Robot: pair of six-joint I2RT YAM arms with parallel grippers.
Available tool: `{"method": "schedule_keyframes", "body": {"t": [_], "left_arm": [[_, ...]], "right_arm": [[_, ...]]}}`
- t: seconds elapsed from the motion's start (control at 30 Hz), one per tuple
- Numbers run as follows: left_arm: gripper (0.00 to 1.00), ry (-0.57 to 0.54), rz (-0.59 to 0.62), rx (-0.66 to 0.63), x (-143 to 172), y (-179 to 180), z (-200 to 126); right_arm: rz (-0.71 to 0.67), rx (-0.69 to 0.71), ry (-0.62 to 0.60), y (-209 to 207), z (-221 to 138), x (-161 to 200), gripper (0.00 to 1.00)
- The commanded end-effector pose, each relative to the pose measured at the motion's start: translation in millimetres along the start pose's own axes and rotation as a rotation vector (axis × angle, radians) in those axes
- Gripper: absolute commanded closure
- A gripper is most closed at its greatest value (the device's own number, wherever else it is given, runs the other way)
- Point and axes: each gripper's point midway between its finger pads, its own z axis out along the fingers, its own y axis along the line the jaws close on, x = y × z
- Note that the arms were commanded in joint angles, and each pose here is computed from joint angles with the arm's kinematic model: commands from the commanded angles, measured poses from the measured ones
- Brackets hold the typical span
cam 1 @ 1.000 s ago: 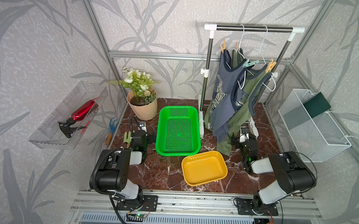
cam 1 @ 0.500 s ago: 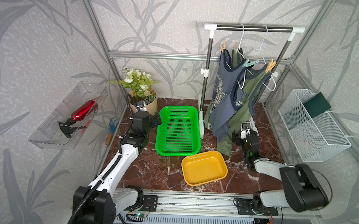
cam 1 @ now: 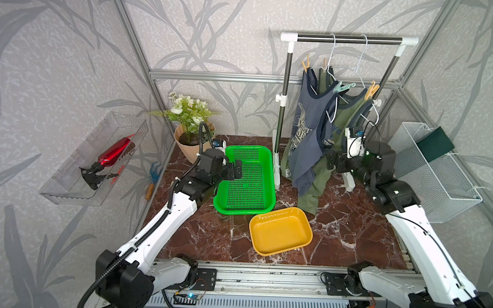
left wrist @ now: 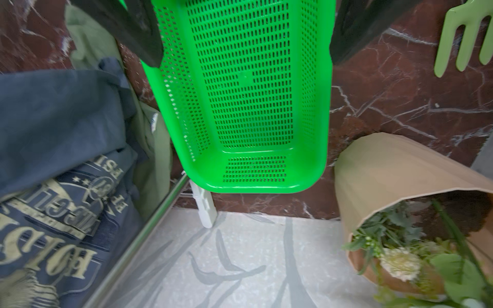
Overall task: Remove the clothespins securing tank tops to the hanger
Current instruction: Pick up the hanger from the clothesline.
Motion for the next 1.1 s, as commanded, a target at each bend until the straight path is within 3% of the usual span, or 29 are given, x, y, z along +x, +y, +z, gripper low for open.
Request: {"method": "schedule_keyframes", "body": {"t": [0.0,0.2,0.43,0.7,0.93,1.07], "left_arm": [[0.01,0.095,0.034,-0.001,14.9,-11.8,-5.8],[0.01,0.117,0.080,0.004,16.3,-19.8,-11.9],[0.01,0.118,0.086,0.045,20.0,-25.6,-12.0],[0.01,0.139,0.081,0.076,28.8,-31.3,-2.8],[0.01,0.163,0.068,0.100,35.4,-34.0,-4.6],[0.01,0.174,0.073,0.087,42.2,-29.1,-7.9]], "right_arm": [[0.031,-0.093,0.125,14.5,-35.5,0.5,0.07],[0.090,-0.179,0.049,28.6,-53.3,-57.4,0.08],[0.152,-0.203,-0.082,32.9,-44.4,-109.5,0.08],[0.131,-0.171,-0.185,32.3,5.8,-147.8,0.08],[0.075,-0.133,-0.193,23.7,36.4,-177.4,0.08],[0.100,-0.110,-0.144,11.9,70.1,-174.8,0.08]]}}
